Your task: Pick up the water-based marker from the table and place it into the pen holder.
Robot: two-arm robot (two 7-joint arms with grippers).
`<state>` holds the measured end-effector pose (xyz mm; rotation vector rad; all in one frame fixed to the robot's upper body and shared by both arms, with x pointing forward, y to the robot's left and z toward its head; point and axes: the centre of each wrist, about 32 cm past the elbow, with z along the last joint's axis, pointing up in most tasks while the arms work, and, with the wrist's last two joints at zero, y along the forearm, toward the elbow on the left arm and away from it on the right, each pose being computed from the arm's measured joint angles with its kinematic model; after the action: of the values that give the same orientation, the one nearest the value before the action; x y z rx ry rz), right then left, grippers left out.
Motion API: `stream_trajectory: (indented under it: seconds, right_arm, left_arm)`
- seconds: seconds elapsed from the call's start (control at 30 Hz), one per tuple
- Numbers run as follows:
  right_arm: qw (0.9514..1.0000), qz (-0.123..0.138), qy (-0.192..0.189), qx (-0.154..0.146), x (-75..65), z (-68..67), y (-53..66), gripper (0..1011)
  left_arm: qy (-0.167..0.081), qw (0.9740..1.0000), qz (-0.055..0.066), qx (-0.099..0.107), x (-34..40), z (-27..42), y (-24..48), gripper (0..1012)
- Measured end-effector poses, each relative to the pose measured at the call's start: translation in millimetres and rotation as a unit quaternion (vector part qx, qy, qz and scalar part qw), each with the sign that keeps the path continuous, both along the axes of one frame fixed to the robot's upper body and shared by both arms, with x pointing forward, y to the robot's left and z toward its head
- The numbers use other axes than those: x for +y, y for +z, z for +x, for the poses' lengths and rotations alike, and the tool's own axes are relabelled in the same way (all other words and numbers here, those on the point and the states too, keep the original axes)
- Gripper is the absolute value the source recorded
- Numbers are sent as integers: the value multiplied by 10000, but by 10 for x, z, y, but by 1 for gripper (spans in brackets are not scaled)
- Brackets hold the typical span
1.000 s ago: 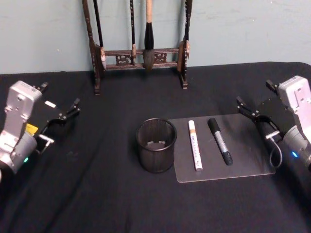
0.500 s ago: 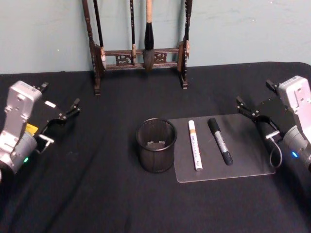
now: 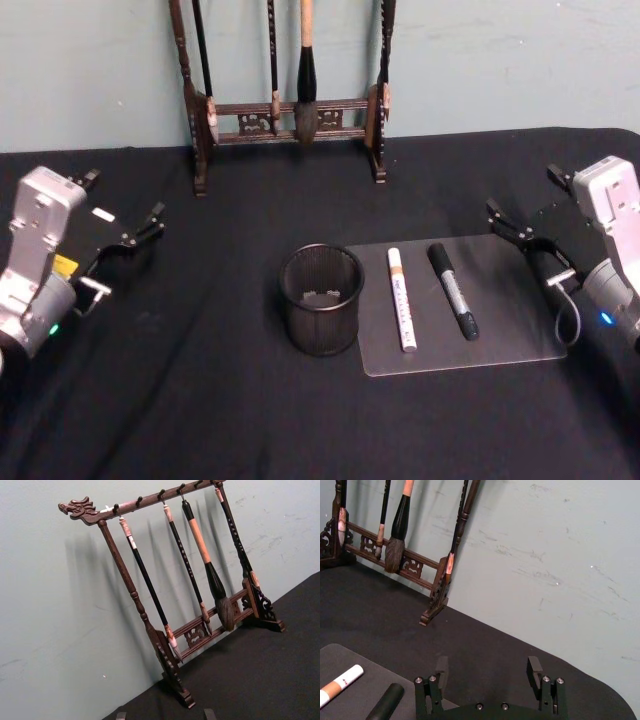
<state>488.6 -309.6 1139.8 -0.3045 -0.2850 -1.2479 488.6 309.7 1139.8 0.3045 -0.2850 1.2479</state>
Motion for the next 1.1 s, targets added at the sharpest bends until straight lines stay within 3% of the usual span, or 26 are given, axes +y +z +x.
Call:
stream_trajectory:
  seconds: [1.1]
  right_arm:
    - [10000, -4, 35, 8, -5, 2, 3, 1003]
  left_arm:
    - [0, 10000, 0, 0, 0, 0, 0, 1001]
